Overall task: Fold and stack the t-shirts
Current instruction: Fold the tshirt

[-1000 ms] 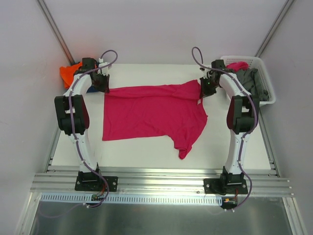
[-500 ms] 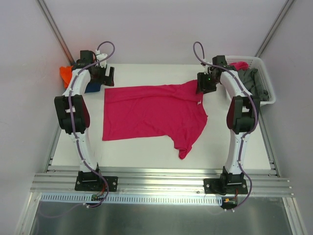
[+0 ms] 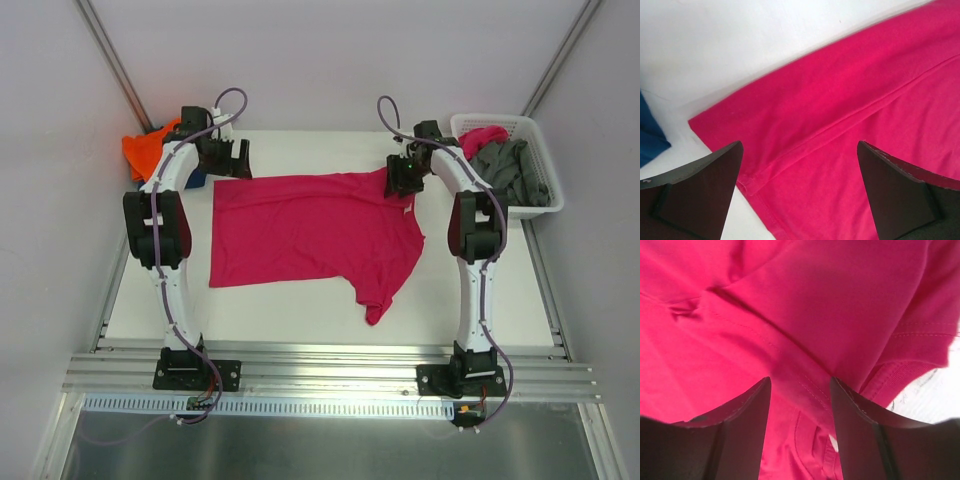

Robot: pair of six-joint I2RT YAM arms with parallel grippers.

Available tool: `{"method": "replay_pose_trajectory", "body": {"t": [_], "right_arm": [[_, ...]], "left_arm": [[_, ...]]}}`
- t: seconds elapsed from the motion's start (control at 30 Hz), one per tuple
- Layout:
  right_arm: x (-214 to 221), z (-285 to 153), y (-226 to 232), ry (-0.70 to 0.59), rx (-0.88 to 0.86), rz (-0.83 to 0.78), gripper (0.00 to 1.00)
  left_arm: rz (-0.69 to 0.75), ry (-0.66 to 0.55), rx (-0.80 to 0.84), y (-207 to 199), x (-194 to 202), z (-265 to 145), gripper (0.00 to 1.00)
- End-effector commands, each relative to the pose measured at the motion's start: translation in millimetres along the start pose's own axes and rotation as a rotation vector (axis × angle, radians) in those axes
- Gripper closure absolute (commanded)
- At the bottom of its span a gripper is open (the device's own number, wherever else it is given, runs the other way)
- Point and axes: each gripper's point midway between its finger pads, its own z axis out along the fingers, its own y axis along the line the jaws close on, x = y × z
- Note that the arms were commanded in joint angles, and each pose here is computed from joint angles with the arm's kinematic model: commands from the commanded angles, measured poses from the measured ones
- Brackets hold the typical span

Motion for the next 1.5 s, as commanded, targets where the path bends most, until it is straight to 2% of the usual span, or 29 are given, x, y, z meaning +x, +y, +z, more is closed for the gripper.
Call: {"method": "replay_pose_trajectory", "body": {"t": [0.0,0.17,0.43,0.63,0.77,0.9,1.03,1.13,1.17,1.2,1.27,1.47], "right_arm": [[-23,-7,6,-0.059,-0.017,0.018,0.46],[-23,4,11,-0.053,-0.021,0.008,0.46],[-47,-9,20,-0.131,-0.032,-0.008,0.48],[-34,7,12,-0.083,-0.015,0.017,0.47],[-24,15,18,-0.050,-0.038,0.036,0.69],[-16,19,20,-0.023,-0.047,0.045,0.62],[-9,20,20,-0.004,-0.046,0.057,0.59],[-6,22,21,0.009,-0.054,0.058,0.73],[-6,21,21,0.007,-0.052,0.061,0.90],[-5,21,21,0.007,-0.048,0.059,0.95],[-5,21,21,0.008,-0.048,0.058,0.99],[-5,8,23,0.004,-0.035,0.049,0.99]], "left_arm": [[-0.040,-0.033,0.074,-26,-9,-22,0.01],[-0.064,-0.006,0.131,-43,1,-18,0.01],[-0.103,0.050,0.164,-50,21,-6,0.01],[-0.085,0.057,0.196,-71,20,-4,0.01],[-0.076,0.045,0.195,-75,17,-11,0.01],[-0.081,0.043,0.199,-77,17,-13,0.01],[-0.081,0.037,0.200,-78,14,-15,0.01],[-0.078,0.031,0.200,-77,12,-15,0.01],[-0.079,0.032,0.201,-77,12,-14,0.01],[-0.081,0.030,0.201,-77,11,-15,0.01],[-0.080,0.031,0.200,-76,11,-13,0.01],[-0.084,0.034,0.202,-77,11,-11,0.01]]}}
